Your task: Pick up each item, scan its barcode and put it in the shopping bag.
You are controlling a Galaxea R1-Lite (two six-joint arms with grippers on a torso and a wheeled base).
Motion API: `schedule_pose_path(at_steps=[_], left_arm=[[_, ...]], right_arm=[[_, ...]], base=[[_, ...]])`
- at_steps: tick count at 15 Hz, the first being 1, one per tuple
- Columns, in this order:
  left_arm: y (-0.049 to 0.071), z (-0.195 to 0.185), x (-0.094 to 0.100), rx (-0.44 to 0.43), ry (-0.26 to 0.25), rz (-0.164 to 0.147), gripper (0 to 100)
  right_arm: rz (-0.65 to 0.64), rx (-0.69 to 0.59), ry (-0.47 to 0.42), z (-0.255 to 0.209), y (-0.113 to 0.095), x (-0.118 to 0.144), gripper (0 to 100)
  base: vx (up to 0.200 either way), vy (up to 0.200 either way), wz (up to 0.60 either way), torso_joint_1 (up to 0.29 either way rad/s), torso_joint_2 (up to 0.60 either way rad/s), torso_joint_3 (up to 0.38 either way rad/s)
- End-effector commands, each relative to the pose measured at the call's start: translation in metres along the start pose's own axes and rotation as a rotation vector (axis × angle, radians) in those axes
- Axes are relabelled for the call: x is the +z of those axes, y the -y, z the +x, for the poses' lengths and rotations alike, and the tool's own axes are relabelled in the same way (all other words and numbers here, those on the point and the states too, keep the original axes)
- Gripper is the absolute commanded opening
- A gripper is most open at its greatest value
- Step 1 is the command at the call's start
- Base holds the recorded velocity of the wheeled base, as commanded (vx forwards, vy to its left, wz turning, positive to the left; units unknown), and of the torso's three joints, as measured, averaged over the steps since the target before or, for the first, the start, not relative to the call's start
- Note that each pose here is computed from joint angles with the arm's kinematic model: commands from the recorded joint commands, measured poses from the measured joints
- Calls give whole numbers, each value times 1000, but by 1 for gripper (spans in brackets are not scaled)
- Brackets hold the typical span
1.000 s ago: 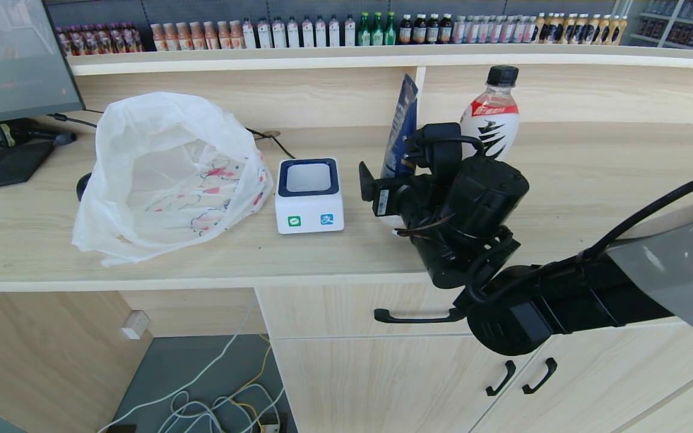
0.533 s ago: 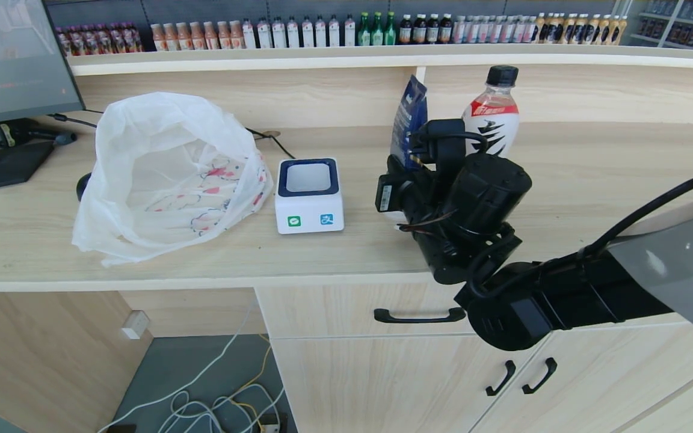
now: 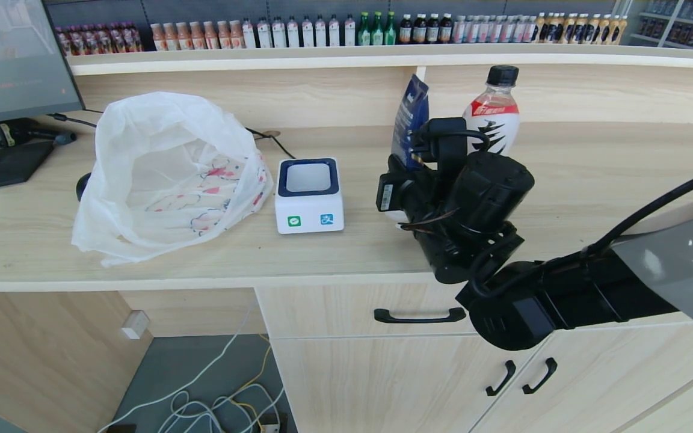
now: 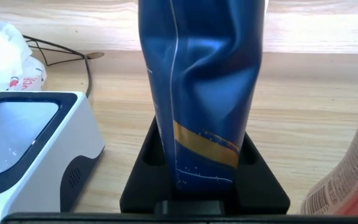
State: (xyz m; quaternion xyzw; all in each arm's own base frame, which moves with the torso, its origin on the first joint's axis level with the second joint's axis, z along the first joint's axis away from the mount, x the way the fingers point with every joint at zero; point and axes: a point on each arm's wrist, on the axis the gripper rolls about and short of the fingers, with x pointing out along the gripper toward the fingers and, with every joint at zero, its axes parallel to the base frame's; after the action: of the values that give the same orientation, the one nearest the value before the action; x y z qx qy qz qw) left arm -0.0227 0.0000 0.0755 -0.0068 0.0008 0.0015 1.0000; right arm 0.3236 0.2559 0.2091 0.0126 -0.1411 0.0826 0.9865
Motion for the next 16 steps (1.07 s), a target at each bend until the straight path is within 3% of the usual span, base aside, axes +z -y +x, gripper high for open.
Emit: schedule_pose_path(at_steps=[1,6,12,16], left_arm=[[0,0,0,0,0,0,100],[0,0,0,0,0,0,100],[0,0,0,0,0,0,100],[0,0,0,0,0,0,100]], right_arm=[[13,0,24,-3,1,11,0],[41,27,92,-23,2,55,0],[64,123,78,-75,2,80,0],[99,171,60,-118,23,94,0]], base=[[0,0,0,0,0,0],[0,0,0,0,0,0],[0,0,0,0,0,0],[0,0,0,0,0,0]])
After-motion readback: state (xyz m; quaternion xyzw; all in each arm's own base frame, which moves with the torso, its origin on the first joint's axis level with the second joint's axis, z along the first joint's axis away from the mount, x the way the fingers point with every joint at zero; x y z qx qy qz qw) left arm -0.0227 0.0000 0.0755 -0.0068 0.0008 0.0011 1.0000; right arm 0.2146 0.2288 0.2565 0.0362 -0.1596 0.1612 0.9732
